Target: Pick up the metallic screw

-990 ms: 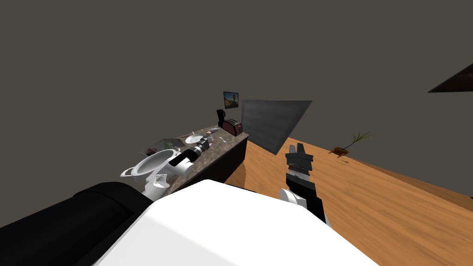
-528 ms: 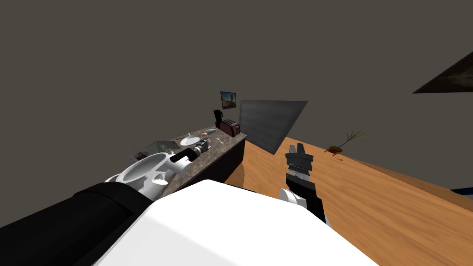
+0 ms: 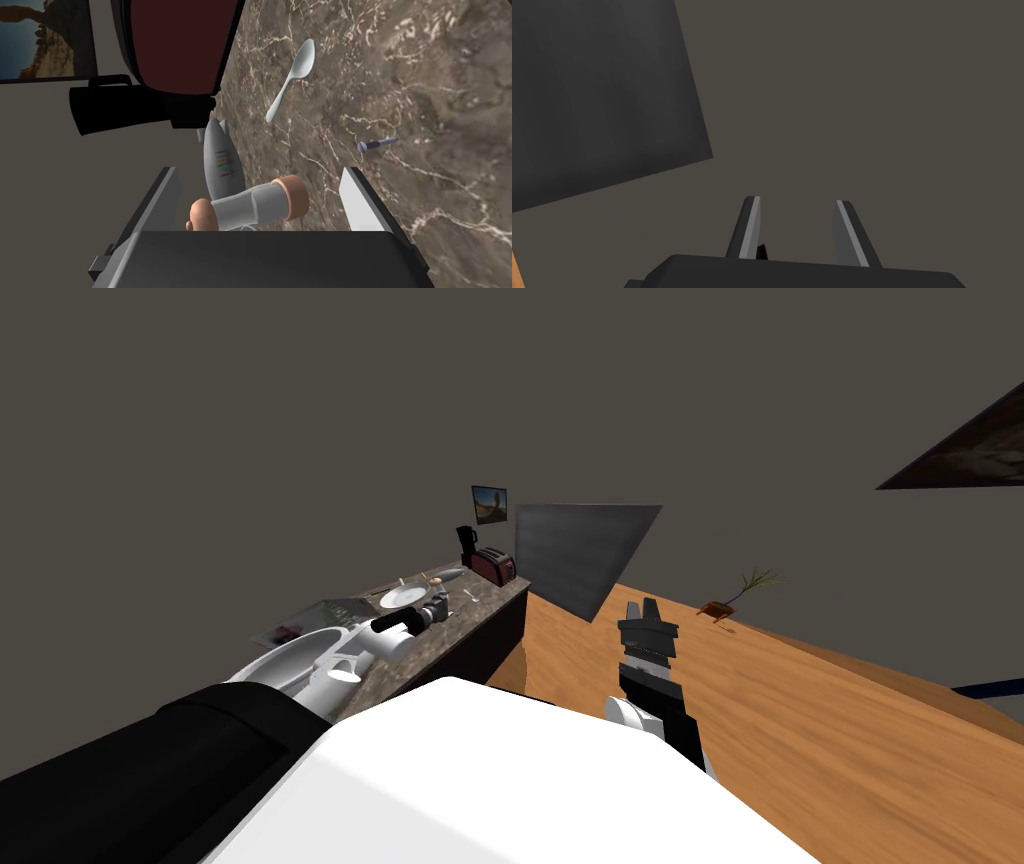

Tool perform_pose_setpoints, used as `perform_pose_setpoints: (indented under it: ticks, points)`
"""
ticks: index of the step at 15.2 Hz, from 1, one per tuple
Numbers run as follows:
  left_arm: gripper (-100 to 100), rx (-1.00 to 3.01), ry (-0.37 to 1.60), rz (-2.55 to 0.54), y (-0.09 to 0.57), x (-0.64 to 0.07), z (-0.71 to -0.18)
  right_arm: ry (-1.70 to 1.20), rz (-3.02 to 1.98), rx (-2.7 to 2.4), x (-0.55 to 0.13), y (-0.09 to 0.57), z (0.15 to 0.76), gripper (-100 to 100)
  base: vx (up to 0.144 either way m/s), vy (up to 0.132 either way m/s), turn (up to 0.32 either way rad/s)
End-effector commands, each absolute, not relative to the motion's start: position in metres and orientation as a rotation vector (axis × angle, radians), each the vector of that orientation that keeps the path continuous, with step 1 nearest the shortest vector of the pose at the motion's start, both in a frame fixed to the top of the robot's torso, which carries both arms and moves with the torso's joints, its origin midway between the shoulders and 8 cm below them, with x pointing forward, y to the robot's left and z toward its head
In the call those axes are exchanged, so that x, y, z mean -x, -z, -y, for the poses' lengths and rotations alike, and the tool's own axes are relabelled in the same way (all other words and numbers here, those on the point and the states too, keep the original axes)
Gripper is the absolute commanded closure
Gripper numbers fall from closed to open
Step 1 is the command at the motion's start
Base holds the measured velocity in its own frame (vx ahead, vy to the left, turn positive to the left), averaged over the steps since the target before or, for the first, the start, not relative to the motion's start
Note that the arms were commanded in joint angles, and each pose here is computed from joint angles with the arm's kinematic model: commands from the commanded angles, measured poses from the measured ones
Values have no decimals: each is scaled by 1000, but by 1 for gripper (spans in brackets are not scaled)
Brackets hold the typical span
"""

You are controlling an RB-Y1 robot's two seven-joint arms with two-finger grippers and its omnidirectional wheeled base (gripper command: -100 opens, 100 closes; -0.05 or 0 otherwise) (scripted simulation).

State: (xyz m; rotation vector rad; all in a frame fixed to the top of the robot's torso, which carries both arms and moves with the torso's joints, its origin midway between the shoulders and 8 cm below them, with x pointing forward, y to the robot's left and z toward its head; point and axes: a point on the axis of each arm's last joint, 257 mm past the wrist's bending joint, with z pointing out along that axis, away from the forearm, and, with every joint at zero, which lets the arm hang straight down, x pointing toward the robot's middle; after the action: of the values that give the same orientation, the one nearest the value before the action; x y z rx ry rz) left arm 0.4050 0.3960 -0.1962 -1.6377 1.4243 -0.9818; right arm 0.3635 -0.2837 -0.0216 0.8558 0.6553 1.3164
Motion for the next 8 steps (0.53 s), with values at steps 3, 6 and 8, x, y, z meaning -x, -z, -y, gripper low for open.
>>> perform_pose_setpoints:
  ticks: [3,6,8]
  points:
    - [-100,1709,930,-1446,210,-398,-403,-1316,-655,-856,-363,22,284,0,46,-19,-32]
    - [-100,1791,876,-1465,226,-390,-412,-1316,-655,-856,-363,22,284,0,57,-23,-48]
    - [-100,1858,839,-1475,236,-384,-419,-1316,-655,-856,-363,22,284,0,76,-30,-57]
